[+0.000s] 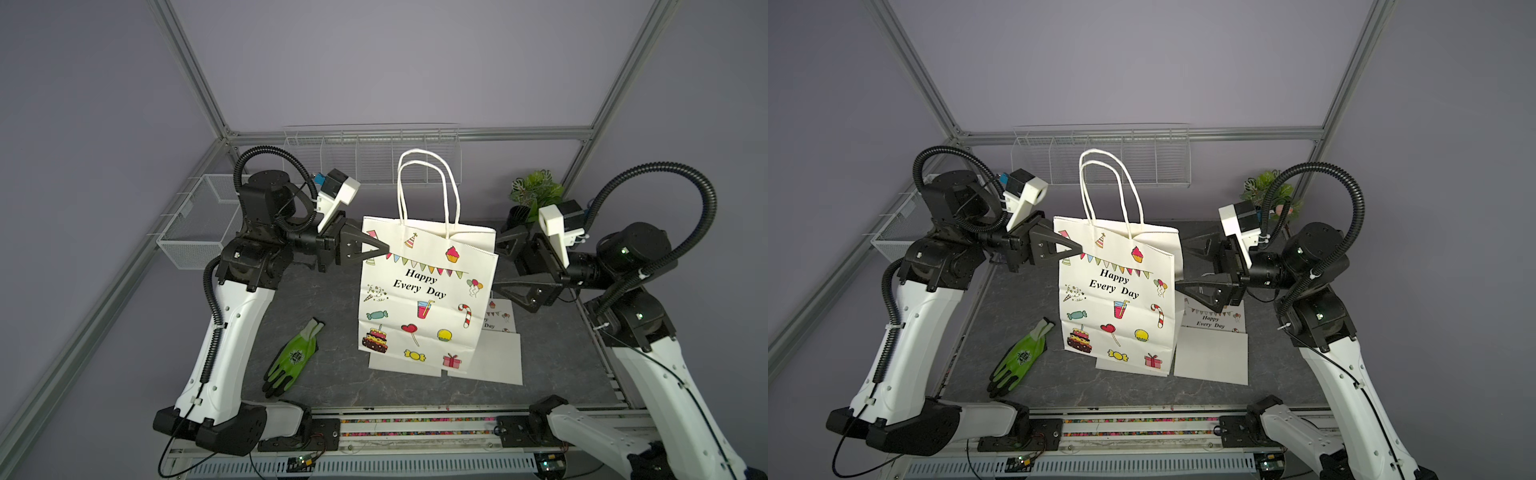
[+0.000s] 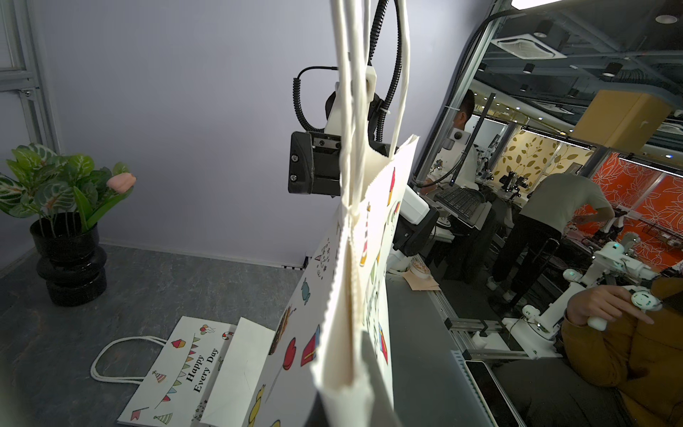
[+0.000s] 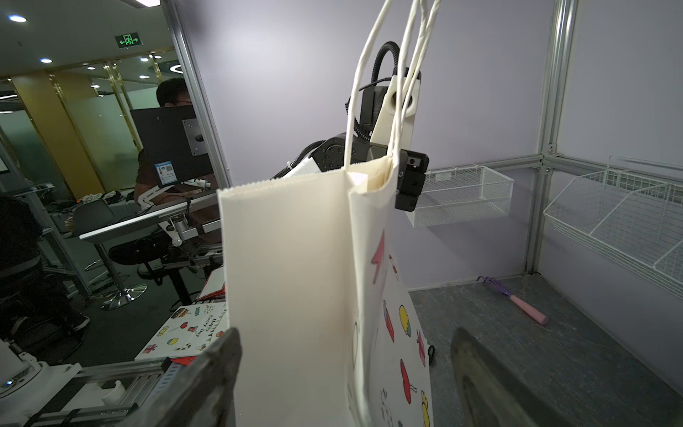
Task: Put away the paper bag
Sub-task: Press the paper bag.
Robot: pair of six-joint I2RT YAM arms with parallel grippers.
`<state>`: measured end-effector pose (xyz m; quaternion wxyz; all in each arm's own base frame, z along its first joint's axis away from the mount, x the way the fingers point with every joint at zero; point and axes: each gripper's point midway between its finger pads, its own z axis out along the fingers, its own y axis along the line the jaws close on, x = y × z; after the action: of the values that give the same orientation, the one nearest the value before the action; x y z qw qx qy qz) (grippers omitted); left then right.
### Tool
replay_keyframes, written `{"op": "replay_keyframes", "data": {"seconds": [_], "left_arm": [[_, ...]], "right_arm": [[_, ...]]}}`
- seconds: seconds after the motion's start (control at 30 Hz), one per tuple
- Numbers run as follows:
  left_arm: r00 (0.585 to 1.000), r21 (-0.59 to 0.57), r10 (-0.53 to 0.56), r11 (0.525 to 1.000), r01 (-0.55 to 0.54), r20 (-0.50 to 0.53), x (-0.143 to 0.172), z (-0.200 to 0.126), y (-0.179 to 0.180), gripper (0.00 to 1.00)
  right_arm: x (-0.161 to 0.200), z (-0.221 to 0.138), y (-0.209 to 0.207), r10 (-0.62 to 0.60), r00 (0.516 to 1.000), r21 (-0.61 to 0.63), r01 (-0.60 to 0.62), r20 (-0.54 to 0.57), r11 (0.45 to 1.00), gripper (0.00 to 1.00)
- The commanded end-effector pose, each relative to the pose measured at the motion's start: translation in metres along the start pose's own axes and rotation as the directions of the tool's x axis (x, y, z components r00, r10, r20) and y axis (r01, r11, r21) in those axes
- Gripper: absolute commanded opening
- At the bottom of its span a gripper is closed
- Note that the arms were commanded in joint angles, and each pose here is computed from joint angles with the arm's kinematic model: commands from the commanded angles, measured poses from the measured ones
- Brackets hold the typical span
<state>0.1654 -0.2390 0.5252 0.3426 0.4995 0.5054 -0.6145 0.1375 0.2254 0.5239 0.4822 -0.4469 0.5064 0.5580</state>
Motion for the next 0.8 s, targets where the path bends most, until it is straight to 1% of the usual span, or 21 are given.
{"op": "replay_keyframes", "data": {"seconds": [0.0,0.07,0.17,0.3,0.43,0.63,0.67,0.77], "left_arm": [[1.000,-0.039,0.024,0.999,-0.023,0.010,-0.007,-0.005,0.001,0.00],[1.000,-0.071,0.025,0.997,-0.024,0.016,-0.011,-0.006,0.006,0.00],[0.999,-0.086,0.032,0.996,-0.030,0.020,-0.018,-0.007,0.010,0.00],[0.999,-0.083,0.041,0.996,-0.039,0.021,-0.024,-0.006,0.010,0.00],[0.999,-0.076,0.050,0.996,-0.049,0.020,-0.026,-0.004,0.006,0.00],[0.999,-0.105,0.031,0.994,-0.028,0.029,-0.028,-0.005,0.016,0.00],[0.999,-0.114,0.030,0.993,-0.026,0.032,-0.029,-0.005,0.017,0.00],[0.998,-0.148,0.027,0.989,-0.019,0.057,-0.035,-0.006,0.023,0.00]], "right_arm": [[-0.001,-0.002,0.022,-0.046,0.999,-0.069,0.045,-0.012,0.997,0.89],[0.001,-0.003,0.024,-0.048,0.999,-0.075,0.047,-0.018,0.996,0.89],[0.003,-0.001,0.018,-0.031,0.999,-0.063,0.029,-0.024,0.998,0.89],[0.011,0.006,-0.008,0.034,0.998,-0.005,-0.035,-0.054,0.999,0.89],[0.017,0.014,-0.027,0.080,0.994,0.016,-0.079,-0.073,0.997,0.89],[0.019,0.023,-0.022,0.069,0.994,-0.003,-0.070,-0.084,0.998,0.89],[0.020,0.024,-0.022,0.068,0.994,0.004,-0.068,-0.088,0.998,0.90],[0.025,0.025,-0.029,0.076,0.991,0.032,-0.073,-0.106,0.997,1.00]]}}
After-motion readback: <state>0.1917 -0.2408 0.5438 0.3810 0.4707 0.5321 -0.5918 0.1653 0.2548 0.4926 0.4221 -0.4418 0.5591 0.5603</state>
